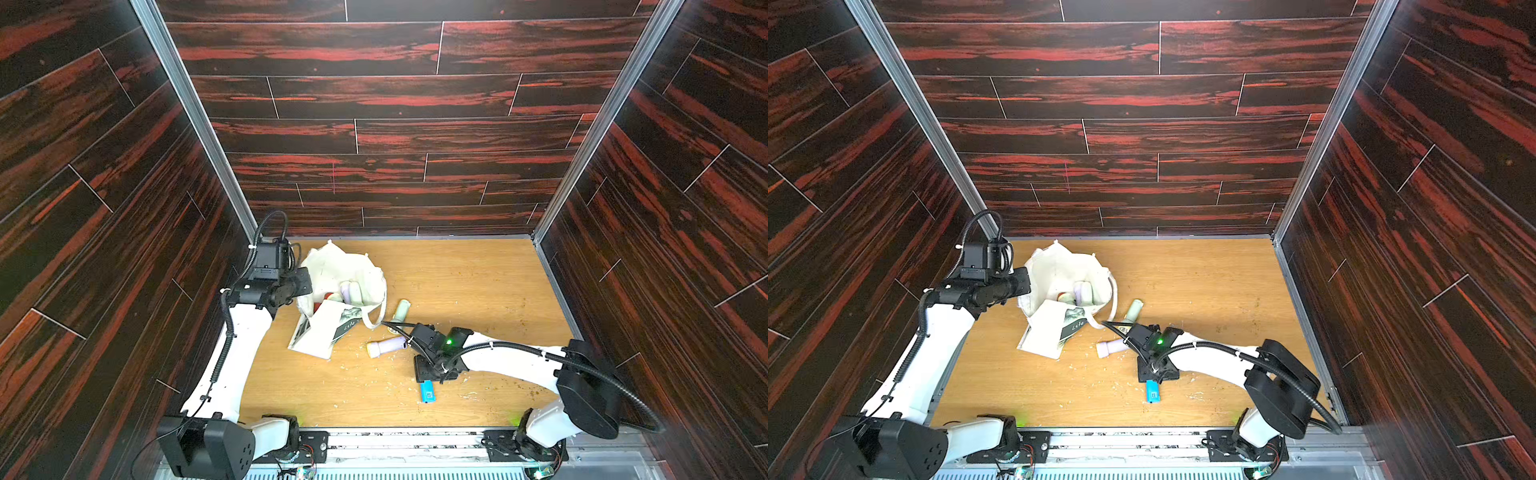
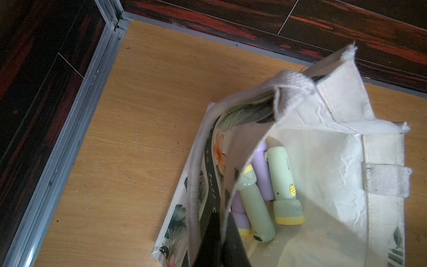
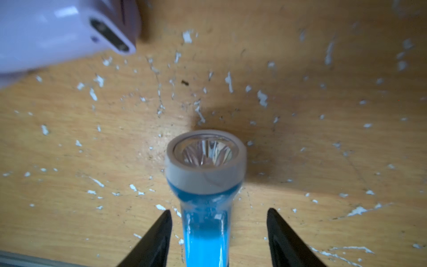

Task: Put the flashlights into the tote bags
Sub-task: Pick up the flashlight from the center of the board.

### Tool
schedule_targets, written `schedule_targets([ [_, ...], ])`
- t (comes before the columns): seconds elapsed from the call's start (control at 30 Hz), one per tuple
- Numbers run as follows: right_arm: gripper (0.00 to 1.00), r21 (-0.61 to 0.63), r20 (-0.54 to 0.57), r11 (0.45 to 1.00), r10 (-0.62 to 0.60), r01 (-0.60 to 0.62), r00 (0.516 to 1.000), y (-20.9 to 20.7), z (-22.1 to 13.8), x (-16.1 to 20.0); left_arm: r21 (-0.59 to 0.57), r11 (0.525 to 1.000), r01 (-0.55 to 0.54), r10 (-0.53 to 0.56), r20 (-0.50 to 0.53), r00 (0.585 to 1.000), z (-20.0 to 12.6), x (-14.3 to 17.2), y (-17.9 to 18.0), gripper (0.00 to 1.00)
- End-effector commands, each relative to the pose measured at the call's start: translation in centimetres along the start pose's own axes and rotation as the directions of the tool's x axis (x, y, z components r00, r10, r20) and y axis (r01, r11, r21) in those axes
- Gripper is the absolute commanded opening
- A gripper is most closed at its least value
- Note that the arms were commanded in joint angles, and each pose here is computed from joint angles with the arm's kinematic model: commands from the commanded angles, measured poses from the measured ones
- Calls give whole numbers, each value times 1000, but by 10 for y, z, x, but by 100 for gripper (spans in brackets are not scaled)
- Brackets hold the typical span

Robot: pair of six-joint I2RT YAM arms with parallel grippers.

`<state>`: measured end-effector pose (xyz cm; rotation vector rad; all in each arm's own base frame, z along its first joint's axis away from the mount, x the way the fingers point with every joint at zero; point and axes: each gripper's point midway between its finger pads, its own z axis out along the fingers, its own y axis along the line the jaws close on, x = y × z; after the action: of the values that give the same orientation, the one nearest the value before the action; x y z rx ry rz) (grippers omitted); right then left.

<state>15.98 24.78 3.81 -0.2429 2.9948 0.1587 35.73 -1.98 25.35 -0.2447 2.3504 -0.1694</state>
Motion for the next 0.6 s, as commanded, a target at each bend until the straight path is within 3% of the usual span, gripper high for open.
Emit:
schedule_targets([
  [0.0, 65, 18, -44, 1000, -4, 5, 999, 2, 7, 8, -8, 1000, 1, -1, -6, 1000, -3, 4, 3, 0],
  [0.57, 53, 51, -72, 998, -23, 27, 997, 2, 24, 9, 7, 1000, 4, -4, -4, 1000, -5, 3, 0, 0],
])
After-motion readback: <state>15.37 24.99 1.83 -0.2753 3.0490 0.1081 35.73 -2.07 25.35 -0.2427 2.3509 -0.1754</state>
